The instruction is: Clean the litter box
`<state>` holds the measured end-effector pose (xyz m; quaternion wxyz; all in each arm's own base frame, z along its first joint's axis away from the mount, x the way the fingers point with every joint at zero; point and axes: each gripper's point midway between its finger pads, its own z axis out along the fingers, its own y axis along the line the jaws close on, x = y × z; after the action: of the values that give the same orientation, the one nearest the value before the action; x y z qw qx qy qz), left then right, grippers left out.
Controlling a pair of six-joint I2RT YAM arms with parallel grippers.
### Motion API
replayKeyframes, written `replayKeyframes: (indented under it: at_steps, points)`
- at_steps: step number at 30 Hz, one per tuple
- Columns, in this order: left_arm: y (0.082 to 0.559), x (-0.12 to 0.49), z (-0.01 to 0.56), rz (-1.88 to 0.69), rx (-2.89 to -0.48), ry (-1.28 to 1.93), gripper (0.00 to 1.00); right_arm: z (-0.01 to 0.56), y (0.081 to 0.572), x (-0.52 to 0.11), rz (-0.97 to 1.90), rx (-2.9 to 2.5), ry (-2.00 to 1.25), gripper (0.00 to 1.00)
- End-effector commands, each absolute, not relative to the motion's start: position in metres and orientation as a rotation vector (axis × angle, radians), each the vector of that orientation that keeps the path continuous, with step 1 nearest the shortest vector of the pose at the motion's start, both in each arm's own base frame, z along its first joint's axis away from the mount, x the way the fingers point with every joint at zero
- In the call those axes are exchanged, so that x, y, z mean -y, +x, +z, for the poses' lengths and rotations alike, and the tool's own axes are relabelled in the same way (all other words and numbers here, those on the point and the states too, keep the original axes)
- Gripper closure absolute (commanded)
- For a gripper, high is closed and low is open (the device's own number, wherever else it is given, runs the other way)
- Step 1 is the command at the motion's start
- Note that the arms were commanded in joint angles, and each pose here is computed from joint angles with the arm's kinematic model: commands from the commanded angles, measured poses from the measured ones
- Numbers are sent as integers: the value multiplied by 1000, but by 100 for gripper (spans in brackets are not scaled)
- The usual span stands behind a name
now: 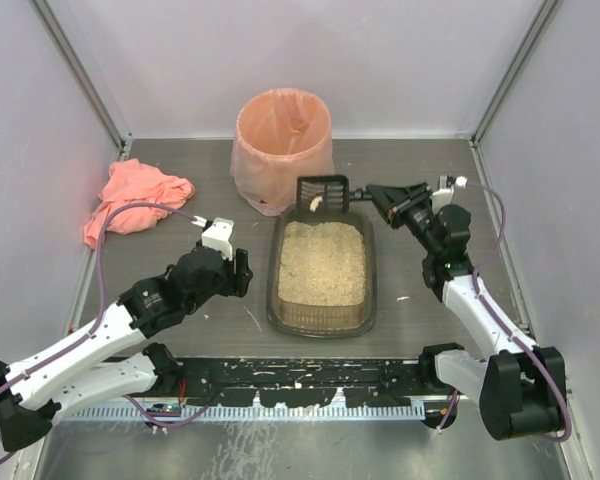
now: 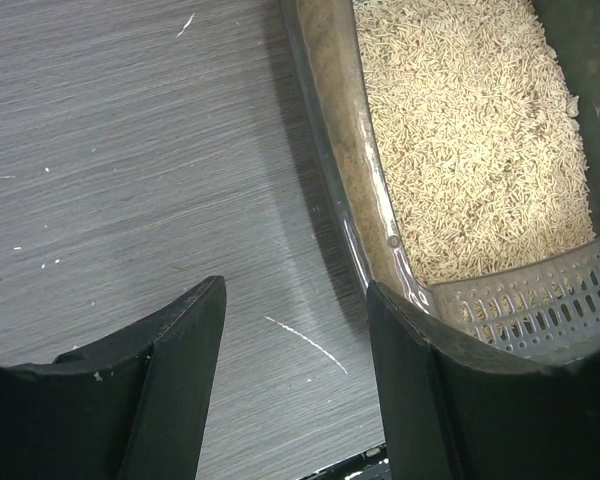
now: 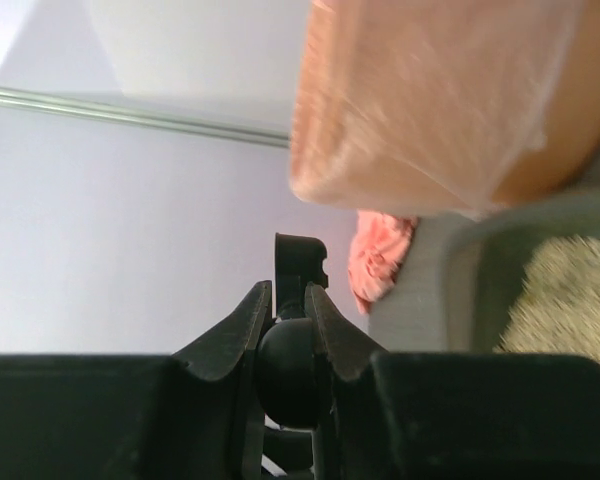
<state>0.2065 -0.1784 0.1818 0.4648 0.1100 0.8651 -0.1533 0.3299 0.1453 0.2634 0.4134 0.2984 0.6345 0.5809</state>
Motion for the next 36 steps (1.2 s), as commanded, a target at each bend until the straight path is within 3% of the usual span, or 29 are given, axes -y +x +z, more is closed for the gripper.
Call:
replayKeyframes:
  at_steps: [1, 9, 20, 24, 28, 36]
  points:
    - [207, 185, 197, -458, -2076, 223, 40, 347, 361, -141, 1442, -1426, 662, 99]
    - [201, 176, 193, -459, -2090, 195, 41, 415, 441, -146, 1325, -1332, 504, 99]
    - [197, 170, 191, -456, -2095, 170, 41, 446, 517, -188, 944, -1255, -8, 99]
    - [196, 167, 191, -450, -2094, 162, 41, 451, 514, -230, 816, -1190, -347, 99]
    - [196, 158, 193, -420, -2086, 149, 42, 445, 509, -264, 486, -1188, -555, 99]
    - [194, 151, 194, -399, -2081, 139, 41, 454, 504, -289, 335, -1158, -640, 99]
